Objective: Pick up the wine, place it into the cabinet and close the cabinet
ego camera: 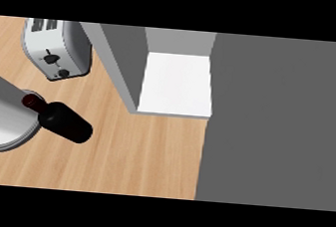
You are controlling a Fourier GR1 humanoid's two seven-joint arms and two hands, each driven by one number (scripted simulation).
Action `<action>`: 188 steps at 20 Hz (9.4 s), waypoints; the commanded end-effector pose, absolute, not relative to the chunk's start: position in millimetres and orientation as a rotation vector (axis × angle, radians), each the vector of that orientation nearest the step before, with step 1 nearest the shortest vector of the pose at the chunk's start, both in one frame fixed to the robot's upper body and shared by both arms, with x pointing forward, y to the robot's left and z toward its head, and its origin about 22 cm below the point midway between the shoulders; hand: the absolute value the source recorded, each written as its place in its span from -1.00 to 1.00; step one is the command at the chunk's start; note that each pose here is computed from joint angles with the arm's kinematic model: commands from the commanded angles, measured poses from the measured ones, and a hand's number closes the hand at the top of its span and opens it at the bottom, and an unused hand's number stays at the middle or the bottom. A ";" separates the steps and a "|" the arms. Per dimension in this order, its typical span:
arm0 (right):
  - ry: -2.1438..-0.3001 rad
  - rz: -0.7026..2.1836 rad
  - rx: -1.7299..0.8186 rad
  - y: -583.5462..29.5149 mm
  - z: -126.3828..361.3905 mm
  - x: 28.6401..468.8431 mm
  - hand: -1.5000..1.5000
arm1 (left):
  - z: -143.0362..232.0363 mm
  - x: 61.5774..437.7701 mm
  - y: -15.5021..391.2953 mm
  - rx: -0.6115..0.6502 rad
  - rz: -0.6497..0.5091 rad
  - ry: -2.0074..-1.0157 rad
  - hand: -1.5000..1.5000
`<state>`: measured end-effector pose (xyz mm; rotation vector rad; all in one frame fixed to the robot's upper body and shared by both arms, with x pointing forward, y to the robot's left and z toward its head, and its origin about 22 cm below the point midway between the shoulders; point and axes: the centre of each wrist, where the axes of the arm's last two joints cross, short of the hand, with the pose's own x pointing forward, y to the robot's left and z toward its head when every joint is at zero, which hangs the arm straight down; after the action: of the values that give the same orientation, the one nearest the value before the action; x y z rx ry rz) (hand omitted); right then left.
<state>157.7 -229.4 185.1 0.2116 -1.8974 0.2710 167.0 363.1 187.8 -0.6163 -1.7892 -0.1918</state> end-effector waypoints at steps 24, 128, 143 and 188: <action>-1.934 0.301 0.259 -228.4 213.0 130.2 -1.00 | 83.6 250.3 408.3 -0.547 -0.162 -1.603 -1.00; -1.923 0.276 0.226 -243.7 206.7 144.8 -1.00 | 3.8 204.4 272.6 -0.212 0.069 -1.923 1.00; -1.926 0.277 0.248 -230.8 209.8 139.5 -1.00 | 92.8 229.4 152.6 -0.313 -0.024 -1.913 1.00; -1.925 0.285 0.225 -227.0 211.2 126.4 -1.00 | 70.4 303.0 54.4 -0.130 0.115 -1.902 1.00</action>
<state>165.3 -230.5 198.9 0.1994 -1.8757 0.2923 290.6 53.2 78.5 -0.1457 -1.8945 0.1250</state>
